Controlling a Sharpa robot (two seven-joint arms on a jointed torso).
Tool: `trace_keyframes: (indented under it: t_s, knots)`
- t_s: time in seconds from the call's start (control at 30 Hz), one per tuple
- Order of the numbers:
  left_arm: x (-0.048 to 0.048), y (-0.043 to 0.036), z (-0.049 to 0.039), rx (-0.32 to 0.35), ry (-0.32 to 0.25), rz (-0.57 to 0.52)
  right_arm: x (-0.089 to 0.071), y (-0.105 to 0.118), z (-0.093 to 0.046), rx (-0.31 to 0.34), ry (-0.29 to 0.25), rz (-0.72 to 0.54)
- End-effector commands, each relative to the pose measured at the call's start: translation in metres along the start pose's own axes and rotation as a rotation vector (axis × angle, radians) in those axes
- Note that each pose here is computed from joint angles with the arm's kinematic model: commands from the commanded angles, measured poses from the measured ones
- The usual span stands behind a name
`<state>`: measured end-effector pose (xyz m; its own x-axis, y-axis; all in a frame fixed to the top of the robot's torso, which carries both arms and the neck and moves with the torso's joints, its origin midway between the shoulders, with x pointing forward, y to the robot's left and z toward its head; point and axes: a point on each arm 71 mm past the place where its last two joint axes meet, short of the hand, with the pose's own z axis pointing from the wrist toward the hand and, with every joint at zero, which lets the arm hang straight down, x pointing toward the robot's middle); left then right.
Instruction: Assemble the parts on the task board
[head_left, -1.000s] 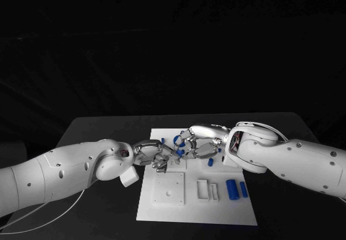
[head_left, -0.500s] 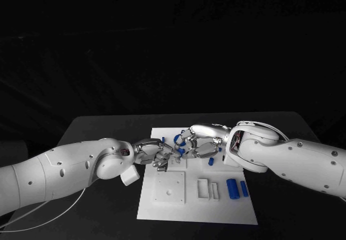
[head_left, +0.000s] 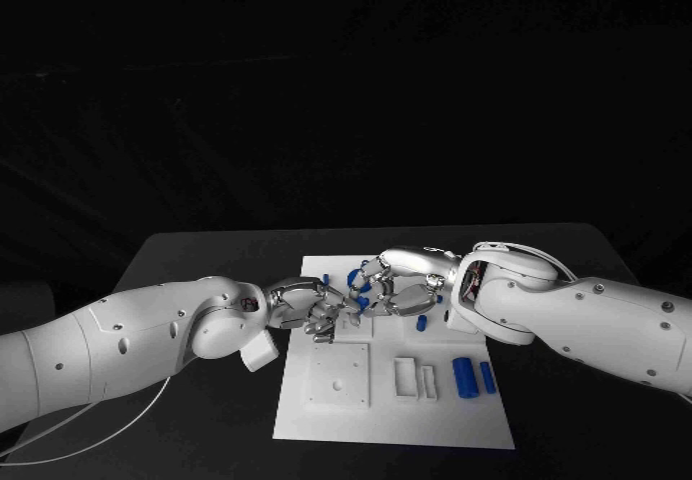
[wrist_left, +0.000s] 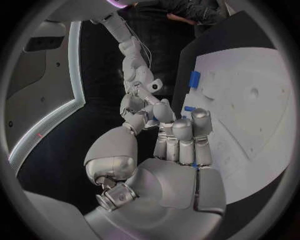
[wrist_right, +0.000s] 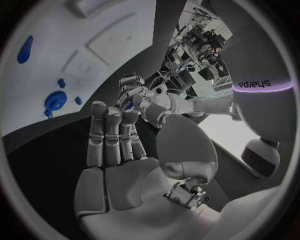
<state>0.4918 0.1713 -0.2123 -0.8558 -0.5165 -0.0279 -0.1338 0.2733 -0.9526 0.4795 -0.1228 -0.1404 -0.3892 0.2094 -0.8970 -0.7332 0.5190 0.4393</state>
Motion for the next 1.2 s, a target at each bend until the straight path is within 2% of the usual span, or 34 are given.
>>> trace_keyframes:
  t_s: [0.03,0.5,1.0,1.2]
  knots:
    - [-0.0017,-0.0013,-0.0006,0.009,-0.011,-0.011,-0.0001,0.0018,0.0003,-0.015,-0.009,0.017]
    - [-0.0037,0.0000,-0.0018,-0.006,-0.041,-0.017,-0.0037,-0.0007,-0.0007,0.001,-0.056,0.025]
    - [-0.0034,-0.0004,-0.0028,0.003,-0.045,-0.041,-0.0034,-0.0040,0.0007,0.026,-0.058,0.031]
    - [-0.0034,-0.0021,-0.0029,0.028,-0.045,-0.080,-0.0029,-0.0072,0.0003,0.040,-0.066,0.031]
